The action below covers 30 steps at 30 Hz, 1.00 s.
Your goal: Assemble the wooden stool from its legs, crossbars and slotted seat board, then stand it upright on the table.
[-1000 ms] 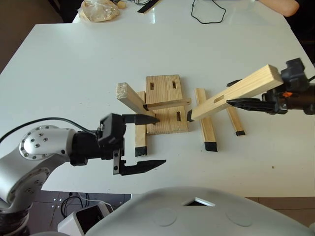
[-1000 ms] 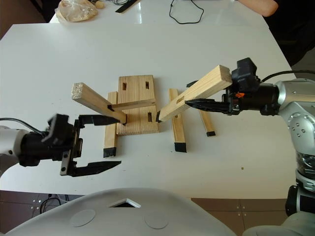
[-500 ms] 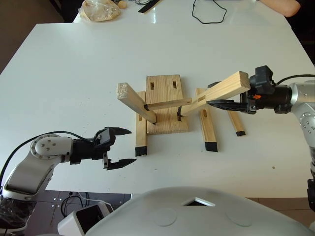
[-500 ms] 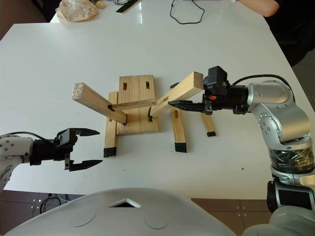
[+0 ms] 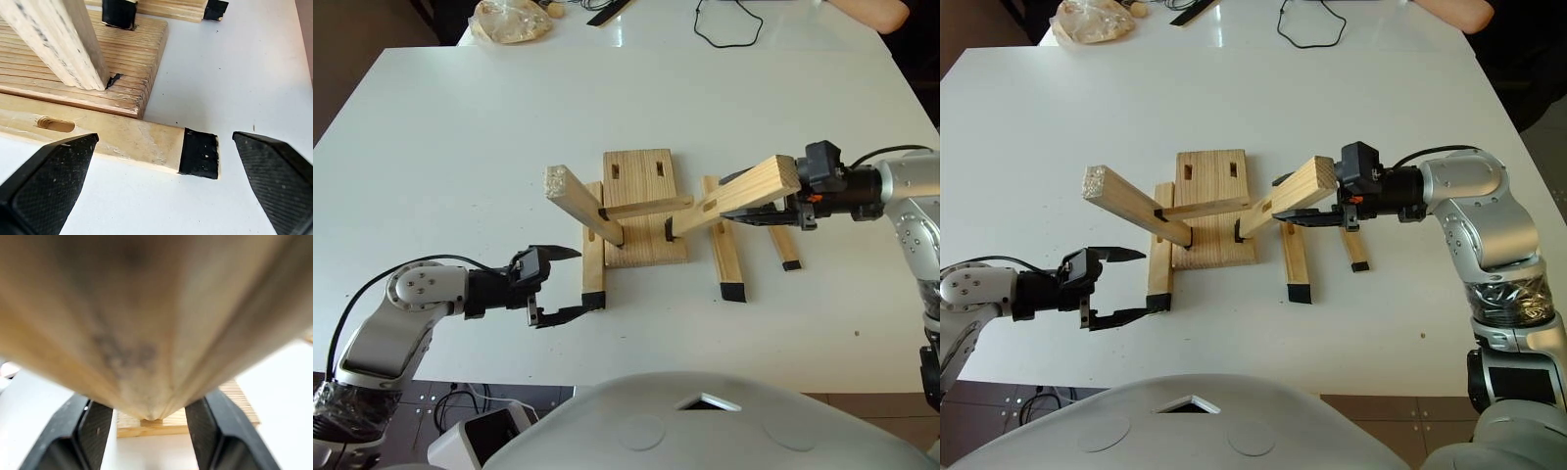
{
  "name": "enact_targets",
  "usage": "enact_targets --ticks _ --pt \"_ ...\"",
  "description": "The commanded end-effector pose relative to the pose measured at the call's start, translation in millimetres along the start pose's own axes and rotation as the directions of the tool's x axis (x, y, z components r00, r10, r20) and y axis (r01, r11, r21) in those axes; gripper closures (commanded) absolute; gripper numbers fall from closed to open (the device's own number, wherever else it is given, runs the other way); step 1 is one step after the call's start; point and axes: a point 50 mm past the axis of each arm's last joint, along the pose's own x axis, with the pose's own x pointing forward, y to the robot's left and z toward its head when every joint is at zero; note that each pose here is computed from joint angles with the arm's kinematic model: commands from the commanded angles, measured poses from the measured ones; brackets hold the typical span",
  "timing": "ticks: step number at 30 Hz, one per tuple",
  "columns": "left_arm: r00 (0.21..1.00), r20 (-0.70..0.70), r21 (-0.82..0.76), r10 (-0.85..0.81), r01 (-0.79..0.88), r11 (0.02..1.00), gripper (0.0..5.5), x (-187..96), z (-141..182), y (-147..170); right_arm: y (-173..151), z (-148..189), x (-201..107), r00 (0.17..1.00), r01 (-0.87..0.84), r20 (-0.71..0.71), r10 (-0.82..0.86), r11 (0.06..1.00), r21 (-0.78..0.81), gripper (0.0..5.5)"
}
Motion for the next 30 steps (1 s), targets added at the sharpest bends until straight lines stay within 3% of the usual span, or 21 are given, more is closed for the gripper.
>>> enact_targets --ticks 1,13,21,30 --pt "1.000 0.016 -0.008 0.027 -0.027 1.000 0.42 3.0 1.9 1.1 7.1 -20.0 -1.3 0.990 -0.075 -0.110 0.085 0.993 0.086 3.47" --pt "0.996 0.063 0.016 0.067 -0.068 0.998 0.42 2.8 18.4 9.8 -3.3 -24.2 -2.3 0.978 -0.134 -0.140 0.155 0.980 0.145 3.47" --pt "0.995 0.072 0.042 0.073 -0.077 0.996 0.42 7.4 27.3 16.6 -22.8 -29.5 12.9 0.951 -0.221 -0.184 0.250 0.961 0.167 3.47" --pt "0.992 0.115 0.090 0.056 -0.067 0.994 0.42 21.0 43.4 10.7 -20.9 -31.0 29.7 0.924 -0.304 -0.190 0.333 0.938 0.167 3.47"
